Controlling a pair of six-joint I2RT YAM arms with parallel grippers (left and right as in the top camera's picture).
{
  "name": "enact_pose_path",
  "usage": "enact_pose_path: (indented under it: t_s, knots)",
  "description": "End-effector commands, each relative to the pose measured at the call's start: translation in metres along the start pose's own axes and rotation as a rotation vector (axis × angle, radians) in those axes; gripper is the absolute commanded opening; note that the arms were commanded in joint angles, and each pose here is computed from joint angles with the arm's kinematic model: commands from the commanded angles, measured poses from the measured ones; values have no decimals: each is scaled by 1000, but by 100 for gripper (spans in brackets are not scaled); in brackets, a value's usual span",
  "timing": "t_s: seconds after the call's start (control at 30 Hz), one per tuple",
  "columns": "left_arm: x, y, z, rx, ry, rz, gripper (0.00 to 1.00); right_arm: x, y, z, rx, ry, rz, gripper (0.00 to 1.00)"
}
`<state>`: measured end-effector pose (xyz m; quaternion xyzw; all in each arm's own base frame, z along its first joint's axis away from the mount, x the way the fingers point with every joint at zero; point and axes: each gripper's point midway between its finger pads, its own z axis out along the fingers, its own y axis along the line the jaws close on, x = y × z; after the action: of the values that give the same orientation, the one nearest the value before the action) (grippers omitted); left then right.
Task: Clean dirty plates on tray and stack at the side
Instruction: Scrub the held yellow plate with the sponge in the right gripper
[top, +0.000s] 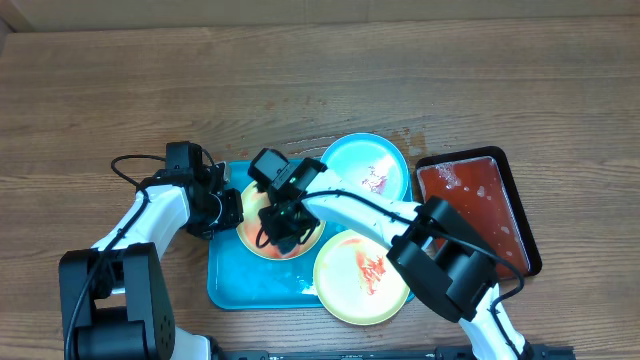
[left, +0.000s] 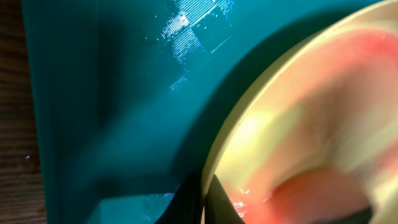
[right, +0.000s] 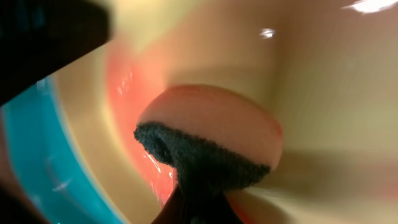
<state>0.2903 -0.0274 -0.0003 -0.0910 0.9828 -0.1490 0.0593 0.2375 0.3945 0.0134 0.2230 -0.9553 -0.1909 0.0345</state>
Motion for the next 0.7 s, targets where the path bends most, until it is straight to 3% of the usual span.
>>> enact_pose_path:
  t_s: [0.0,0.3,0.67]
  knots:
    - [15,21,14,-94,58,-28,4,12,11,17,-85,71,36,4]
    - [16,21,14,-95,62,-30,4,-30,11,14,-129,-75,98,4]
    - [17,21,14,-95,64,-33,4,-78,-71,-8,62,-257,260,4]
